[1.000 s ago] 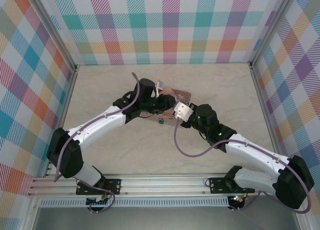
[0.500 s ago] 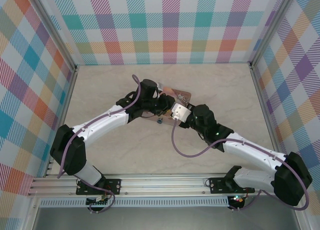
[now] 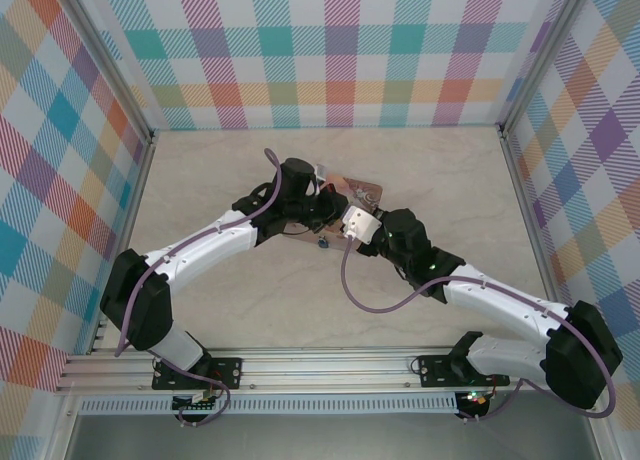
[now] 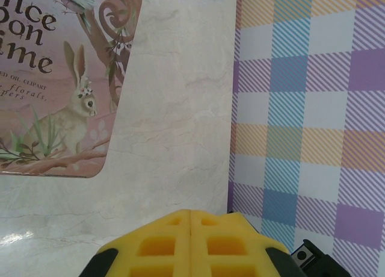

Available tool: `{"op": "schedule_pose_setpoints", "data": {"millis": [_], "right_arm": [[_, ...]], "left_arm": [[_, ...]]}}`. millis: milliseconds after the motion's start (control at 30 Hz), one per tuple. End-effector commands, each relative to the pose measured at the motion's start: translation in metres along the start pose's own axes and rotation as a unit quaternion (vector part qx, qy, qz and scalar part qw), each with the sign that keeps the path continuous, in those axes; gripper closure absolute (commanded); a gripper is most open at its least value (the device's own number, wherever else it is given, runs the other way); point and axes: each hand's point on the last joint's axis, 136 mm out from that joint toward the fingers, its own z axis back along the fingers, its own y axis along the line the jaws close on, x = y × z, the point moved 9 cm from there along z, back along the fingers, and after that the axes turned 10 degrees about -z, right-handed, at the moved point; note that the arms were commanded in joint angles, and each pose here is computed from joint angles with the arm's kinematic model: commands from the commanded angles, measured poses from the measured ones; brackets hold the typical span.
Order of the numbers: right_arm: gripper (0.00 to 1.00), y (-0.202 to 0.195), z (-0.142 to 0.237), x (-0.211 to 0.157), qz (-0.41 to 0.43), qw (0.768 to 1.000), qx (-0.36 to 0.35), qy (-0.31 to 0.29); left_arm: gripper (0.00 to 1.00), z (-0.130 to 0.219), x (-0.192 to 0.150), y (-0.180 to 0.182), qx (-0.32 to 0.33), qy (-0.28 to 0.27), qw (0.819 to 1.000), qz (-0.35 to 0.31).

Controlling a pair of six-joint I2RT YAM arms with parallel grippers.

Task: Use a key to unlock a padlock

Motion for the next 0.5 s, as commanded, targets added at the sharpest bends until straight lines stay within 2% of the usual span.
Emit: {"op": "schedule_pose_setpoints", "data": {"millis": [0,167,267,367,467], "right_arm": [[0.86,-0.004,0.008,0.013,-0.023,0.999,0.008,-0.02],[0.7,-0.002,0.016,0.009,-0.044,0.998,0.035,-0.019],[0.57,-0.004,0.024,0.007,-0.069,0.995,0.067,-0.017],[0.45,-0.01,0.036,0.003,-0.116,0.986,0.118,-0.019],[0.36,-0.018,0.049,-0.002,-0.172,0.968,0.182,-0.033]], "left_arm": [[1.0,0.005,0.0,-0.013,-0.004,-0.003,0.999,-0.038],[1.0,0.01,0.001,-0.013,0.006,-0.013,0.995,-0.096],[1.0,0.014,0.001,-0.014,0.011,-0.016,0.987,-0.159],[1.0,0.022,-0.002,-0.016,0.014,-0.018,0.97,-0.243],[1.0,0.034,-0.007,-0.016,0.014,-0.02,0.946,-0.324]]}}
